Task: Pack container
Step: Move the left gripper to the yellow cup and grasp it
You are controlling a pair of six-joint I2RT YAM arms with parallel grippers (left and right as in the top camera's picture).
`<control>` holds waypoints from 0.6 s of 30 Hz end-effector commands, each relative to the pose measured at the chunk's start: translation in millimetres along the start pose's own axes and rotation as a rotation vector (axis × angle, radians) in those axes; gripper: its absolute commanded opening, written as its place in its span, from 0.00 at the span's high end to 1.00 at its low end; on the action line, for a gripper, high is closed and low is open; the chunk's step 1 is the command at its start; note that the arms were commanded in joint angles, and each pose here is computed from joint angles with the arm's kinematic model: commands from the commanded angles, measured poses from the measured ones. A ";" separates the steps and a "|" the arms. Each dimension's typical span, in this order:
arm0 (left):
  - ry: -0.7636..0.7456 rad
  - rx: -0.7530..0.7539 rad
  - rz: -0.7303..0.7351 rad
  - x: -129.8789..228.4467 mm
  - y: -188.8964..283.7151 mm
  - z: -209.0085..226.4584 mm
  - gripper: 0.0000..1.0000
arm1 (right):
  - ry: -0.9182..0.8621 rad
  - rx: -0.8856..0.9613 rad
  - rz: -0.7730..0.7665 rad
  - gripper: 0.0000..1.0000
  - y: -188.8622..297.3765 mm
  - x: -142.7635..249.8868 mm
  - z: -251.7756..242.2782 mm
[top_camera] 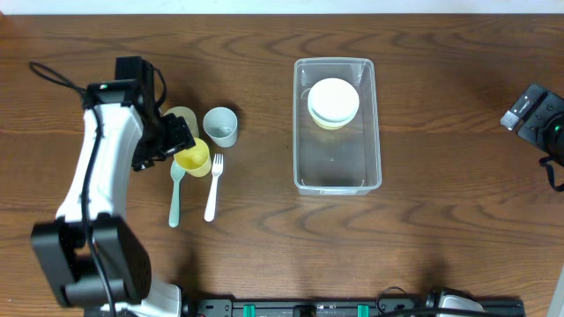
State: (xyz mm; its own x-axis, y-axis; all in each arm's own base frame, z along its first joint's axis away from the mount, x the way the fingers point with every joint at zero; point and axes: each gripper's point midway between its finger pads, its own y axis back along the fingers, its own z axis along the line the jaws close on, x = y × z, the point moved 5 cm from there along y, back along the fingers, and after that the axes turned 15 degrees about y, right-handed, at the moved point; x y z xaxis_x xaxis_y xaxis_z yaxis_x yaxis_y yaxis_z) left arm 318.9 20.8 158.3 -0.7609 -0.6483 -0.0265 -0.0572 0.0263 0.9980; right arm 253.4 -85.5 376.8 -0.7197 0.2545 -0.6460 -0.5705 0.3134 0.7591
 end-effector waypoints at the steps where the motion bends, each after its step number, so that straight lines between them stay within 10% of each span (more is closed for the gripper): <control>1: -0.012 -0.048 0.023 -5.4 -14.7 2.5 0.27 | -0.021 0.018 -0.005 0.01 2.3 1.0 -4.2; 7: -0.010 -0.113 0.114 2.0 -56.3 9.4 0.37 | -0.021 0.018 -0.005 0.01 2.3 1.1 -4.2; 12: -0.010 -0.121 0.125 1.7 -65.1 9.6 0.73 | -0.021 0.018 -0.005 0.01 2.3 1.1 -4.2; 18: -0.009 -0.104 0.102 6.8 -43.5 12.4 0.94 | -0.021 0.018 -0.005 0.01 2.3 1.0 -4.2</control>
State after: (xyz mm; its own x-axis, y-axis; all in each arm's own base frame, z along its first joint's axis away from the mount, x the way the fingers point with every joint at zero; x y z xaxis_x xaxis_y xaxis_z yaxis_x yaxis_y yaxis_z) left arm 311.1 22.0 95.9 -0.7623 -0.6374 0.1126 0.1249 0.0258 0.9918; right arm 253.4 -85.5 376.8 -0.7197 0.2545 -0.6460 -0.5705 0.3134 0.7591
